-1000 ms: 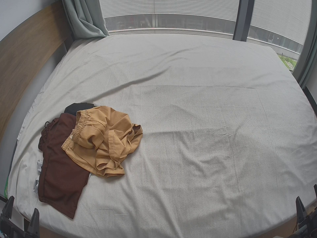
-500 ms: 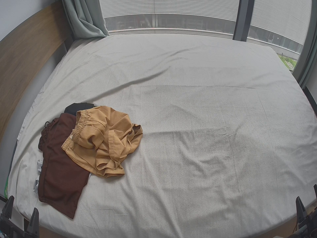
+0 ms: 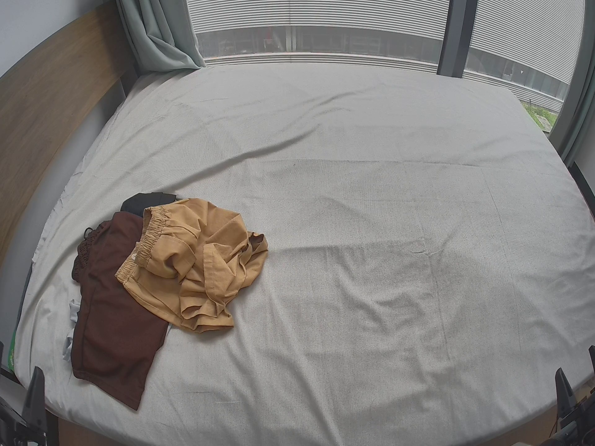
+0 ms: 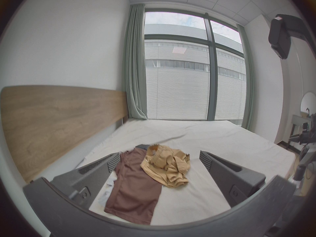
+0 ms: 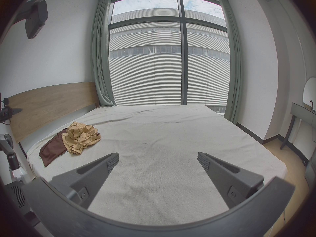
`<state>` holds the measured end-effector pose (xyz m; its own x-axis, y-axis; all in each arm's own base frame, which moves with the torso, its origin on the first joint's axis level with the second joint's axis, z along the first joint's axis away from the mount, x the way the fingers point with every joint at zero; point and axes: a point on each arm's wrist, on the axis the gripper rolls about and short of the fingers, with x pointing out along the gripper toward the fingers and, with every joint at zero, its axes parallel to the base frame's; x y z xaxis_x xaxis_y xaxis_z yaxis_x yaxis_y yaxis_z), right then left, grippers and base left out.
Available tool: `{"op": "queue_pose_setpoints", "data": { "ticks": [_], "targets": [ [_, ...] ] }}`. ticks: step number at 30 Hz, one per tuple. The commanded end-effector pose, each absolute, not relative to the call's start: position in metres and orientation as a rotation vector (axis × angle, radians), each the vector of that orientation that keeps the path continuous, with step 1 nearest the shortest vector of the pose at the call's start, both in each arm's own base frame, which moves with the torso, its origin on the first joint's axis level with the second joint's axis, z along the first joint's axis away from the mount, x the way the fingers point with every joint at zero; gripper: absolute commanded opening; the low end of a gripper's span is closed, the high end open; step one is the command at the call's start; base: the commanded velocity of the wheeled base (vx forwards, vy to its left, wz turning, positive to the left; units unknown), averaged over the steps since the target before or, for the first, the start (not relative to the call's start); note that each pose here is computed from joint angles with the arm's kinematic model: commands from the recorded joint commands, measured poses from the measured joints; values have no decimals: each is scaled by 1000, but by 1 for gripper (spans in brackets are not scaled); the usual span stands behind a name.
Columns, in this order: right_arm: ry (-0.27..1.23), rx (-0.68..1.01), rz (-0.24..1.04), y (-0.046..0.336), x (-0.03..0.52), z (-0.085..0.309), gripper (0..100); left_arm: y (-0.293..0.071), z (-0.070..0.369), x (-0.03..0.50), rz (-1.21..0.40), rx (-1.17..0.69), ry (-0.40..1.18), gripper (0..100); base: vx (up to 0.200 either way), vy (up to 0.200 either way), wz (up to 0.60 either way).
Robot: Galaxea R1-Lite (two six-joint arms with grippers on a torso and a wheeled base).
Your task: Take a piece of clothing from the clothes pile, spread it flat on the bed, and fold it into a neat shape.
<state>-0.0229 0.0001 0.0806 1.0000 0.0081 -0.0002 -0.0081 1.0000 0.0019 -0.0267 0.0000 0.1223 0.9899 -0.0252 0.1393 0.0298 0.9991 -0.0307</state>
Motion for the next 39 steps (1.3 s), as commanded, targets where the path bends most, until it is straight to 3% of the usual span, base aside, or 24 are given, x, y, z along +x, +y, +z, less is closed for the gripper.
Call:
{"op": "queue_pose_setpoints", "data": {
  "ticks": [1,16,39],
  "targets": [
    [0,2,9,0,-23,76,100,0,119,-14,-69,-68,-35,100,0,0,0],
    [2,2,9,0,-23,75,100,-3,142,17,-168,-287,145,100,0,0,0],
    [2,0,12,0,-23,75,100,-15,157,96,-202,-299,290,100,0,0,0]
  ]
}}
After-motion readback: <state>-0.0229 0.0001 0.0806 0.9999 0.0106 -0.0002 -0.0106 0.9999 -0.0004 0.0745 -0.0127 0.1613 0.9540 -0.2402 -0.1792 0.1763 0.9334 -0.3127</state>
